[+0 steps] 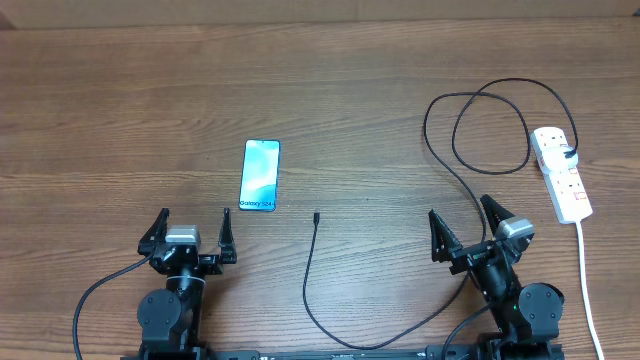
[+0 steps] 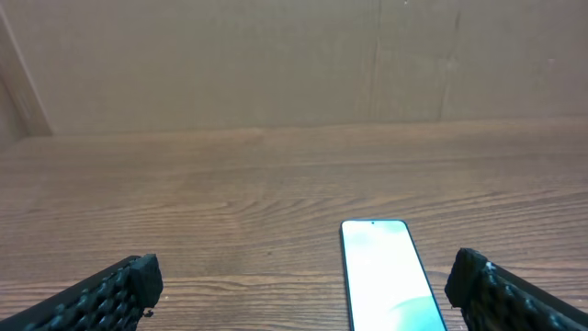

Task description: Plug charger to phone and switch on socket

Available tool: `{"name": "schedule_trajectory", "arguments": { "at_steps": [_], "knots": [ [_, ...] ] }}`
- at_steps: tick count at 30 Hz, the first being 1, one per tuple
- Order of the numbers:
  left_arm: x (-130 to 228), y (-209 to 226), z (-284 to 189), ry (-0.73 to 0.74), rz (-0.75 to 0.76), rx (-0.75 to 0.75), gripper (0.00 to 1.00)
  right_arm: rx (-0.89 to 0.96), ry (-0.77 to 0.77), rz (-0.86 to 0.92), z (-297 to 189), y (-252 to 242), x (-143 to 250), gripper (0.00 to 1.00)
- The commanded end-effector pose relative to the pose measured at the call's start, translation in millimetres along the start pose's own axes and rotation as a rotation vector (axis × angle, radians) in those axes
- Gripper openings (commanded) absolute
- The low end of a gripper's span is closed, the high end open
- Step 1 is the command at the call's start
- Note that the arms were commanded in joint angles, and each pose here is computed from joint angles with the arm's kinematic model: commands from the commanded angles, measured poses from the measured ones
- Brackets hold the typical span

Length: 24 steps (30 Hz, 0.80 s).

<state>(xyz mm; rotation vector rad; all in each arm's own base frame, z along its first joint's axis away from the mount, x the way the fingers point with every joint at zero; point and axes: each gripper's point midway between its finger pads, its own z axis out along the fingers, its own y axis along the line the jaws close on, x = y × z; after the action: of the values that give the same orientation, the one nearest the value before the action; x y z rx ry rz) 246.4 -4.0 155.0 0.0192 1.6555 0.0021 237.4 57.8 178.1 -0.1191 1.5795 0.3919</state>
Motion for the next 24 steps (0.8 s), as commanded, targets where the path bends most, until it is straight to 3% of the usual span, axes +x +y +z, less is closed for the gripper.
{"name": "schedule_trajectory", "arguments": {
  "at_steps": [1,24],
  "knots": [
    [-0.9,3.4,-0.3,-0.007,0.018,-0.016,1.0,0.0,0.0,0.003,0.0,-0.9,2.2,1.0],
    [-0.9,3.4,-0.3,-0.007,0.018,-0.016,1.0,0.001,0.0,0.003,0.0,-1.0,2.2,1.0]
  ]
}}
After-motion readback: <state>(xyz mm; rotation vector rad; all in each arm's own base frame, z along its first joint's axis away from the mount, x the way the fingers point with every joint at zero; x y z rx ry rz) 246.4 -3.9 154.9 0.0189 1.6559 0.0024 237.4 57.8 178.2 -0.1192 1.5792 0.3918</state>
